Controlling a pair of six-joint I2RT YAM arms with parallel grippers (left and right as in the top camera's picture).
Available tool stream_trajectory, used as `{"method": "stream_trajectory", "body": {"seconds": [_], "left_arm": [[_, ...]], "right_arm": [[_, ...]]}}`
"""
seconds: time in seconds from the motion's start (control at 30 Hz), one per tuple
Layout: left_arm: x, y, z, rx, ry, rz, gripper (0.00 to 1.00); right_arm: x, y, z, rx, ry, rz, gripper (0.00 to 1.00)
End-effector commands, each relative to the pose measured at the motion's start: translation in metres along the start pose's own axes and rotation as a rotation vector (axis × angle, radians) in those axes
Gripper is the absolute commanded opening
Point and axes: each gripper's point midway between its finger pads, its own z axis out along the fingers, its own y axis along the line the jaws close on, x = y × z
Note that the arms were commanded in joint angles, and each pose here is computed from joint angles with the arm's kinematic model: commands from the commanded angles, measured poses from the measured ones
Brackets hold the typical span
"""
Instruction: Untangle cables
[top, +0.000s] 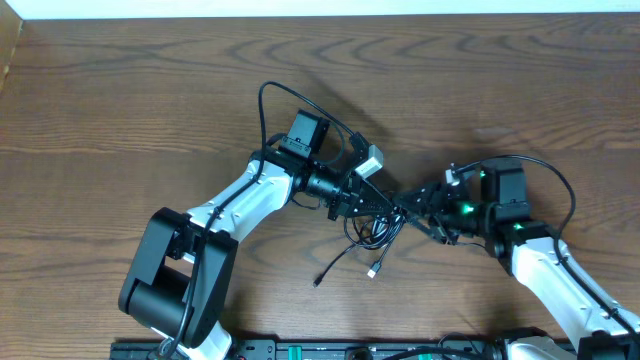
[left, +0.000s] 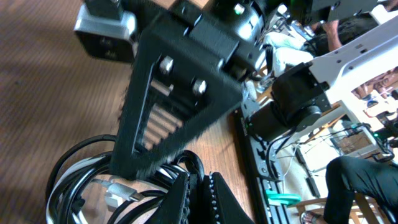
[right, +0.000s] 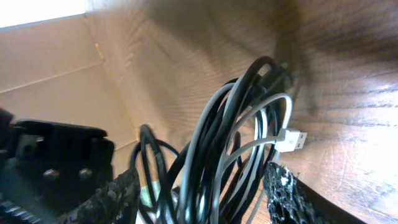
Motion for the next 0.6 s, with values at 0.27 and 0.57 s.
{"method": "stream_trajectory", "body": {"seconds": [0.27,0.57], "left_arm": [[-0.01,-0.014,-0.002,0.059,-0.038,0.038,0.07],[-0.008,0.0,-0.01,-0.011,-0.027,0.031,0.08]], "right_arm": [[-0.005,-0.013,0.01,0.108,-0.096,0.011,0.39],[-0.008,-0.036,0.006,0.209,-0.14,0.058,0.01]]}}
